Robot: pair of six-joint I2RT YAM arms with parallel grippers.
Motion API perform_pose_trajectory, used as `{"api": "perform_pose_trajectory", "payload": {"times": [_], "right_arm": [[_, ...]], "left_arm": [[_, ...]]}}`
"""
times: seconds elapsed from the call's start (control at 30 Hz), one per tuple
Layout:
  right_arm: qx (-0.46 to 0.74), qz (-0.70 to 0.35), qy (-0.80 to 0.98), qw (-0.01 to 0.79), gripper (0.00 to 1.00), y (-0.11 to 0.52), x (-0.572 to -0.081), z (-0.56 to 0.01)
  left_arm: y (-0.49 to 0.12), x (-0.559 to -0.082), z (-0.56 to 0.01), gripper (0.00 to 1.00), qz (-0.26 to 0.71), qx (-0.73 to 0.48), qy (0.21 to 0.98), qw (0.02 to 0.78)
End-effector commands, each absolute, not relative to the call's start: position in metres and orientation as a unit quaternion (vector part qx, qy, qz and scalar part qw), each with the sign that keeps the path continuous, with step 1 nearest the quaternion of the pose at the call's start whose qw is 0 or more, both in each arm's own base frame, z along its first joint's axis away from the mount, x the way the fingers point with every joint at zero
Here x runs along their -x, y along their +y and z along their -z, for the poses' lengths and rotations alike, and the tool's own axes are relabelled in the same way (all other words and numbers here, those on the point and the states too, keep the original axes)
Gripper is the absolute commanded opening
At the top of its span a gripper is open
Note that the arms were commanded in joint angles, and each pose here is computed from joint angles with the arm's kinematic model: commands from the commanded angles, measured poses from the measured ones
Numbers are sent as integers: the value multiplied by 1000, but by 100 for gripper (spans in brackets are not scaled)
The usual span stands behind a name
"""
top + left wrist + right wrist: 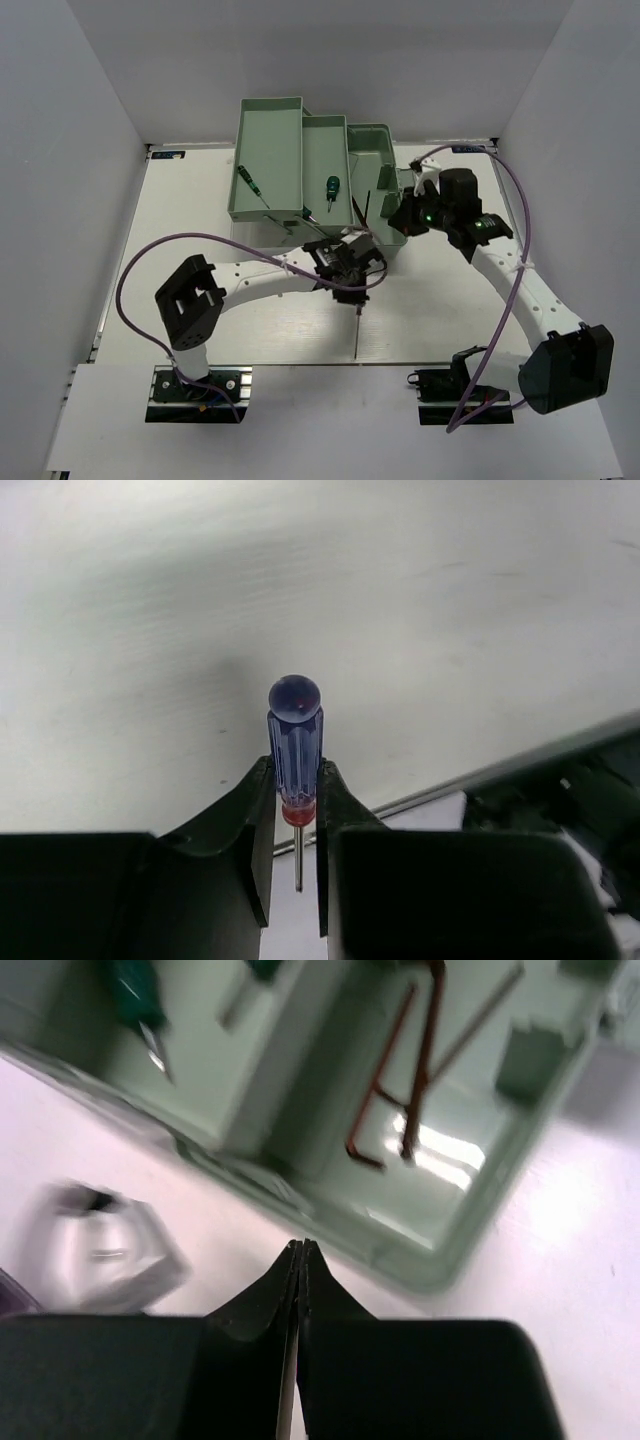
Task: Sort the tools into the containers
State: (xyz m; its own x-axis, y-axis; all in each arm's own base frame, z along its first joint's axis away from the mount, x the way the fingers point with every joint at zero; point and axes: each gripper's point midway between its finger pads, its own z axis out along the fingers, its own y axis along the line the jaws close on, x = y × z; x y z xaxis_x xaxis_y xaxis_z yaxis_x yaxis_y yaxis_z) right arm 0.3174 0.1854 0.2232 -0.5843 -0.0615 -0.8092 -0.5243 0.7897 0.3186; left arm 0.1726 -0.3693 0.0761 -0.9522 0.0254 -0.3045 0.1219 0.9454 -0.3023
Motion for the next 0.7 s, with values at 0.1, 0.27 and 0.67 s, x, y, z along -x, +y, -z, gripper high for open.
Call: {"api": "perform_pose_trajectory", "payload": {"times": [0.1, 0.27, 0.67], "right_arm": [[146, -191, 887, 394, 0, 131, -297, -183], [138, -160, 896, 390, 15, 107, -296, -169], [421, -345, 738, 399, 45, 177, -245, -204]], "left_arm": [[-388, -232, -235, 0, 231, -142, 900, 341], [-314, -335, -312, 0, 146, -47, 875, 459], [-211, -485, -326, 4, 99, 80, 859, 497]]}}
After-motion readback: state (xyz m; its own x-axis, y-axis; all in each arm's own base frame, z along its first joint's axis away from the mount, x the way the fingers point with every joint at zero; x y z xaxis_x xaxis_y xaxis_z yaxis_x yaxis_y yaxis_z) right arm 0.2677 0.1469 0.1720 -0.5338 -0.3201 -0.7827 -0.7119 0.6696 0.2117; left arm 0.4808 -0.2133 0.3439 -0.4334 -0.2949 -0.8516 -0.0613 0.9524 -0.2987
